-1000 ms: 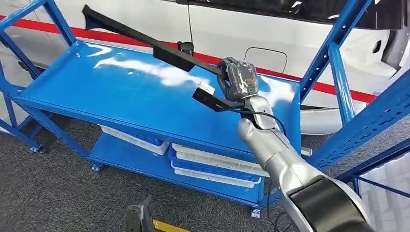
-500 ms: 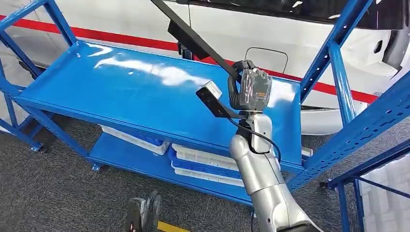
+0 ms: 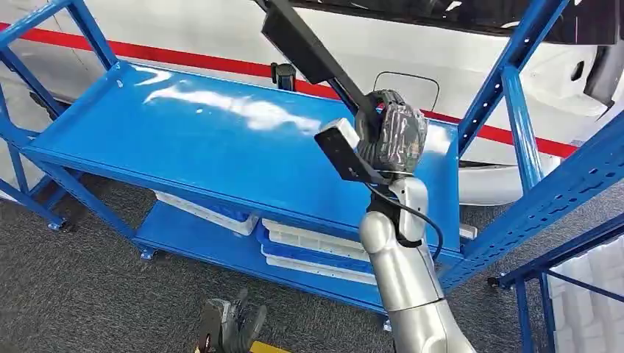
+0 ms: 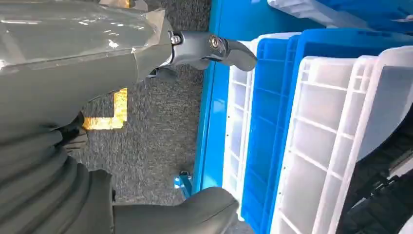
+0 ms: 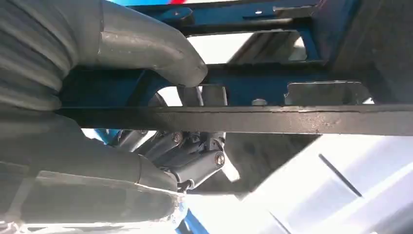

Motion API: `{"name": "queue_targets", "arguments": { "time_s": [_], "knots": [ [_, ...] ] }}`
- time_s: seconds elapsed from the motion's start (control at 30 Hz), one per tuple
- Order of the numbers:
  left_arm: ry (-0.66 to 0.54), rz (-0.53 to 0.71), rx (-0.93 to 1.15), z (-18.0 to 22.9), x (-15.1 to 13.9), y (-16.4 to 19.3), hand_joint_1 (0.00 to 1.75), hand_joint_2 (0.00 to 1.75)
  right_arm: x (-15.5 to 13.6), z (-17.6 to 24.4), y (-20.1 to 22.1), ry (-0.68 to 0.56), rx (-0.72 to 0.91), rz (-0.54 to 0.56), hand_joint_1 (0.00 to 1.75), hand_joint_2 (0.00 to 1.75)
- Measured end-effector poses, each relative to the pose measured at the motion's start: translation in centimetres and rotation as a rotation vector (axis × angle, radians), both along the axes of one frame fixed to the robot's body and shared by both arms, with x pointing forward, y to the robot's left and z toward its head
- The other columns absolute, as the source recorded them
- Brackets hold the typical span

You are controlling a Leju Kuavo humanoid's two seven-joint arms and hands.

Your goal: Take the parts from the cabinet and place them on the table.

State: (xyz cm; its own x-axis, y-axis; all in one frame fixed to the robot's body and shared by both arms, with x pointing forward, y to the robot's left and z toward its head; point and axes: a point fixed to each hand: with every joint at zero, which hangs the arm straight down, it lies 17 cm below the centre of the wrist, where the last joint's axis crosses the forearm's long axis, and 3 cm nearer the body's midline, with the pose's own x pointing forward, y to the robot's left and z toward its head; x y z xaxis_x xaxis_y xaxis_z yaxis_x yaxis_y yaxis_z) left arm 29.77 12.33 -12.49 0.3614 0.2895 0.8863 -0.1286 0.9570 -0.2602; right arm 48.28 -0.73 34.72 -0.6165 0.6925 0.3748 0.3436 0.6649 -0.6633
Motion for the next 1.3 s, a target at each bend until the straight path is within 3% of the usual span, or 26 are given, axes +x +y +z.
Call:
{"name": "queue_targets", "arguments": {
  "time_s": [0.13,0.33,0.53,1.3],
  "knots": [
    [0.016,0.008,0.001,-0.3,0.2,0.1,0.00,1.75,-0.1,1.0,-1.0,0.142,0.219,0.171,1.75,1.75],
    [0.030,-0.011,0.003,-0.6,-0.1,-0.3,0.00,1.75,-0.2,2.4,-4.4,0.149,0.346,0.209,1.75,1.75],
    [0.030,-0.036,0.001,-0.4,0.4,-0.8,0.00,1.75,-0.4,2.6,-7.9,0.129,0.405,0.196,1.75,1.75],
    [-0.002,-0.099,0.004,0.8,1.8,-2.4,0.00,1.75,-0.7,-0.8,-13.1,0.127,0.416,0.109,1.75,1.75]
  ]
}}
